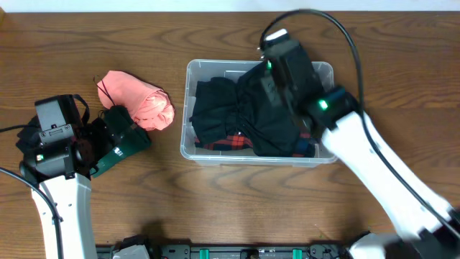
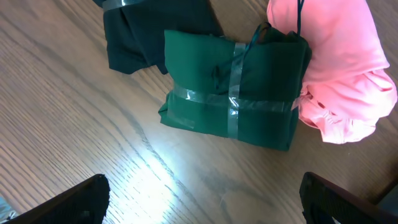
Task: Pack container
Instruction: 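Place the black garment over the plaid shirt in the bin, then grasp the green taped bundle with the left gripper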
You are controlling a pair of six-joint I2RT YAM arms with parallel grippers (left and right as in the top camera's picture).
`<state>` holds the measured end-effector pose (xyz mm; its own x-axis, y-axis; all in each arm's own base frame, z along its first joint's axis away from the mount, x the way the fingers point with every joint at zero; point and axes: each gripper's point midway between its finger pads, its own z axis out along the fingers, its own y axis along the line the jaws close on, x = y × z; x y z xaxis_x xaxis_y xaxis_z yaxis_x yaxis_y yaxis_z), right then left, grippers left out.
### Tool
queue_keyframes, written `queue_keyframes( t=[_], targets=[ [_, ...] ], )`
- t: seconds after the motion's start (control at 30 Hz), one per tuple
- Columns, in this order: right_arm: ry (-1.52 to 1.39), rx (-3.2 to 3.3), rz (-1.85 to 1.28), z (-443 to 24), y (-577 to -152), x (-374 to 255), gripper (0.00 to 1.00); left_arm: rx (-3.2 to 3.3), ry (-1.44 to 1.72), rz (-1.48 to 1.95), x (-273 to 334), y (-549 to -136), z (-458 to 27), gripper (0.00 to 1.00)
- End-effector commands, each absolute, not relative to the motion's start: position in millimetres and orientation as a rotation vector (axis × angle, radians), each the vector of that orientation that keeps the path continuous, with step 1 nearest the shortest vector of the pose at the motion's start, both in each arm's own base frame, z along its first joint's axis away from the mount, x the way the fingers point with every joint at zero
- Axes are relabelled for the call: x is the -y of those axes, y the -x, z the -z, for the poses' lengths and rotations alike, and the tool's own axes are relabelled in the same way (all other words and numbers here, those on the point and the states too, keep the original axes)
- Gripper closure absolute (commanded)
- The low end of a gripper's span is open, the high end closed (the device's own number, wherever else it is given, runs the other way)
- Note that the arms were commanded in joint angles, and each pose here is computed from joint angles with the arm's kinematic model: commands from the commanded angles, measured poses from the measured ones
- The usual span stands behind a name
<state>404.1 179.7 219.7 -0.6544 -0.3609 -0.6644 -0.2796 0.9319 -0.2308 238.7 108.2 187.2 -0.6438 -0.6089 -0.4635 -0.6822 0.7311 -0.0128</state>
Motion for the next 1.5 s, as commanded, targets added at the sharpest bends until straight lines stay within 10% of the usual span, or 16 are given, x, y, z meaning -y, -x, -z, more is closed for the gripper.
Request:
queue_keyframes(
  t=[0.0,0.33,0.5,0.73,1.47],
  targets=[
    [0.440,-2.570,0.053,-128,-404,-178,0.70,-2.475,1.005,-0.227,-110,-239,-191,0.02],
    [0.453,-2.965,0.058,5,-367,-178,0.72,-2.479,1.005,-0.228,-110,-238,-190,0.02],
    [0.389,-2.765,0.175,-66,-400,-167,0.58,-2.478,1.005,-0.228,-110,-239,-191,0.02],
    [0.289,-2.381,0.078,-237,-412,-142,0.02,-2.469,0.986,-0.230,-112,-242,-192,0.02],
    [-0.006,-2.536,0.232,-239,-377,-19,0.01,-2.634,1.527,-0.212,-136,-235,-98,0.02]
  ],
)
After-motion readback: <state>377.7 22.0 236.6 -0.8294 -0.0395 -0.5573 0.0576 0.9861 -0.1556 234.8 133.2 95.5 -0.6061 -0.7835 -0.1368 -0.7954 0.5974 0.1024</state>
